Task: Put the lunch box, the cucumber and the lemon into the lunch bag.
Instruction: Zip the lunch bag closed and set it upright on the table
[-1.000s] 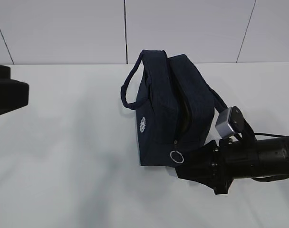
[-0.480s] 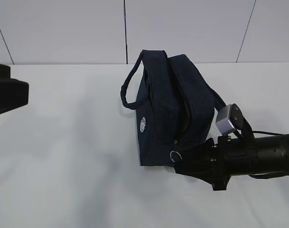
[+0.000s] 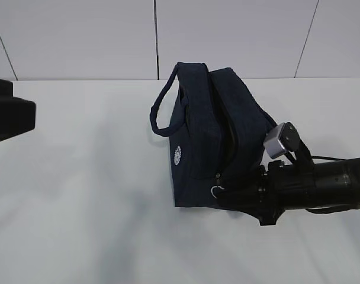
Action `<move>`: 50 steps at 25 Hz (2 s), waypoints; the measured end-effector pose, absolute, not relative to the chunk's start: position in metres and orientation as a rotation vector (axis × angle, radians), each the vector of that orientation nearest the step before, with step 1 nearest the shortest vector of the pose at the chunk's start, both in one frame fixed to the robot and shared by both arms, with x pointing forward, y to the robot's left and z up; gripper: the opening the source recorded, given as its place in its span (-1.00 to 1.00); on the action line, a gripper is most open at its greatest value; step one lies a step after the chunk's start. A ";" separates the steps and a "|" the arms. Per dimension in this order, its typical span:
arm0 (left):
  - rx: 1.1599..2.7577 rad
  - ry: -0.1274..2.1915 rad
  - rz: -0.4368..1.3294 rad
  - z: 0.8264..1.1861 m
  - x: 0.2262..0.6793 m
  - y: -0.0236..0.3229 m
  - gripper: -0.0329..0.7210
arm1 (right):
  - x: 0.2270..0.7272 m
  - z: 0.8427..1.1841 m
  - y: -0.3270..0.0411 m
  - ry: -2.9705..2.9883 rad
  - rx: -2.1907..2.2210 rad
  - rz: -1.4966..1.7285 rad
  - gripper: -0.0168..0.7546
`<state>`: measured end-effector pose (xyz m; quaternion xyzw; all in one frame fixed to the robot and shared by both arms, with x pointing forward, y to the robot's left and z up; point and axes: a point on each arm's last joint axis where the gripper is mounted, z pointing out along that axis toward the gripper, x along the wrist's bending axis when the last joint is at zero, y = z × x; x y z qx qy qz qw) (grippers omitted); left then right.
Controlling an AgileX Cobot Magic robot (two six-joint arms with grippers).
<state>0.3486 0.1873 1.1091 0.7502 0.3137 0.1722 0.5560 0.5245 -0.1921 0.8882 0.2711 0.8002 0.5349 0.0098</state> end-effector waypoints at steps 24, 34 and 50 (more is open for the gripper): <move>1.769 0.740 0.408 1.109 0.349 0.187 0.05 | 0.527 0.872 -0.170 2.576 0.824 1.704 -0.36; 1.769 0.740 0.408 1.109 0.349 0.187 0.05 | 0.527 0.872 -0.170 2.575 0.826 1.707 -0.94; 1.769 0.740 0.408 1.109 0.349 0.187 0.01 | 0.524 0.882 -0.165 2.536 1.018 1.929 -0.94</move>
